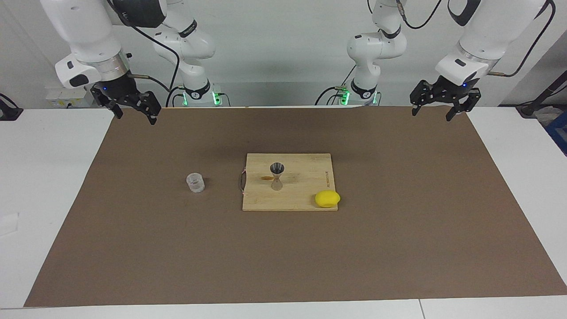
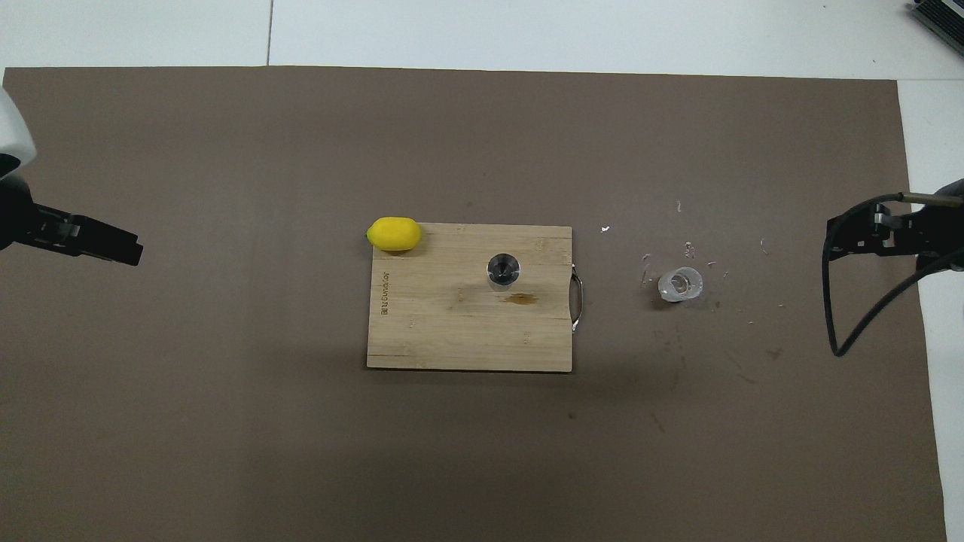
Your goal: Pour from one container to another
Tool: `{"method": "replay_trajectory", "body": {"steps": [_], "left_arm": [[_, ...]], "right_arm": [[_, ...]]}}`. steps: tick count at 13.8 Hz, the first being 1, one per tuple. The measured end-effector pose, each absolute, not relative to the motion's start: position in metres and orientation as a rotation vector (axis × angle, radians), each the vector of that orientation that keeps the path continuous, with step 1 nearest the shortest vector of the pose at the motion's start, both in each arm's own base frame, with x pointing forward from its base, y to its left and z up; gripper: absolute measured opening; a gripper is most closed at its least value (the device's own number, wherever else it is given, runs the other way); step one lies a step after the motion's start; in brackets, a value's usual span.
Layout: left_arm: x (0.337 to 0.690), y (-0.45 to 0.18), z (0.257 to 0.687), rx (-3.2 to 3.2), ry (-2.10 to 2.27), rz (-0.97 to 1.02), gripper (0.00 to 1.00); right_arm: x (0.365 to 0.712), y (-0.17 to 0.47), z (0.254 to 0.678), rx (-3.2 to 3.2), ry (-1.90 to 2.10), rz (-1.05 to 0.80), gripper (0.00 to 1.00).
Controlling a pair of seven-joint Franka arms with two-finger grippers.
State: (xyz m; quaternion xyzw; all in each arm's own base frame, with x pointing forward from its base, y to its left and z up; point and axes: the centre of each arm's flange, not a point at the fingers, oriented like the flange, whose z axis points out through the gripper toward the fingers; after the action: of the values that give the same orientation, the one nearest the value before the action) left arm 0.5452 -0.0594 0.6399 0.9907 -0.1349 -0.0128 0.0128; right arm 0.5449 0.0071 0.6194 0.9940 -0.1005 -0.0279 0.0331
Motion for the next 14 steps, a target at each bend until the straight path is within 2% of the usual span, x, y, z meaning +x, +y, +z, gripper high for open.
{"method": "replay_trajectory", "body": {"steps": [14], "left_arm": [[0.545,-0.059,0.640,3.087,-0.420,-0.040,1.00]], "right_arm": [[0.542,0.028,0.614,3.076,-0.257,-0.107,1.00]]}}
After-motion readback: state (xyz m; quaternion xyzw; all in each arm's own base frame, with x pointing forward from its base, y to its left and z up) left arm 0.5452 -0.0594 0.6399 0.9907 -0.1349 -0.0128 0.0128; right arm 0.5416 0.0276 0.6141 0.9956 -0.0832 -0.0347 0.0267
